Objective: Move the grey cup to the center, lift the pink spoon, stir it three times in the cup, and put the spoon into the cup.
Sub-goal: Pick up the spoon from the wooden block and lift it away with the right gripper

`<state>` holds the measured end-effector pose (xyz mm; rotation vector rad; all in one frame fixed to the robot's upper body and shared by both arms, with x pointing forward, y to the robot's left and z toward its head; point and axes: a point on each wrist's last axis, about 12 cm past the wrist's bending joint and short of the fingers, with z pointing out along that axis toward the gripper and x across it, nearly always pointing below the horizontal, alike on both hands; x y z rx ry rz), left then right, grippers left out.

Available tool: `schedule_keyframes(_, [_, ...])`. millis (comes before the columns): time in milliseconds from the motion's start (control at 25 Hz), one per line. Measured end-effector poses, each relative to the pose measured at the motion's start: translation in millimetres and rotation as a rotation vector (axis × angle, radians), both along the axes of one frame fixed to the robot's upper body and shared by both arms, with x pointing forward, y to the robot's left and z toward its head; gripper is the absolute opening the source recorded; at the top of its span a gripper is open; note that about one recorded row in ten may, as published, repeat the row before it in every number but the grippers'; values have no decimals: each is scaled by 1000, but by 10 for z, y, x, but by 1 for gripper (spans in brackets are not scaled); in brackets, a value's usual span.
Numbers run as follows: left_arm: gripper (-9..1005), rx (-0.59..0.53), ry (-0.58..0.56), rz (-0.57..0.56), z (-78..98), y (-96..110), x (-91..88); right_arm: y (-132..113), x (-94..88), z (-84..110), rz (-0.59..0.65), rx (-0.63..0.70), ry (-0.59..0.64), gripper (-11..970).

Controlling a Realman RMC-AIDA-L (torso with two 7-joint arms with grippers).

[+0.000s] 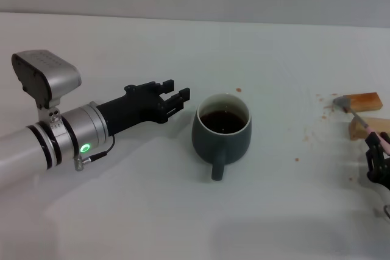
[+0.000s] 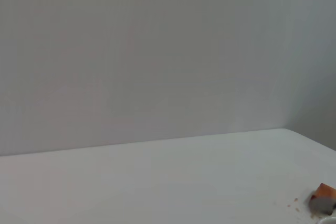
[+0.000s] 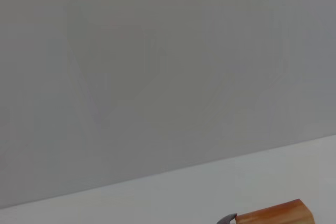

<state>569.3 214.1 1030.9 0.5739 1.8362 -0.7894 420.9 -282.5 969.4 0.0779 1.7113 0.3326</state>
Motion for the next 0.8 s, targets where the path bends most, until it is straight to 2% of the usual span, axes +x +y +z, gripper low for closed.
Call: schedule_keyframes(800, [430,5,3,14,-8,0,11,5,44,18,2,1,-9,116])
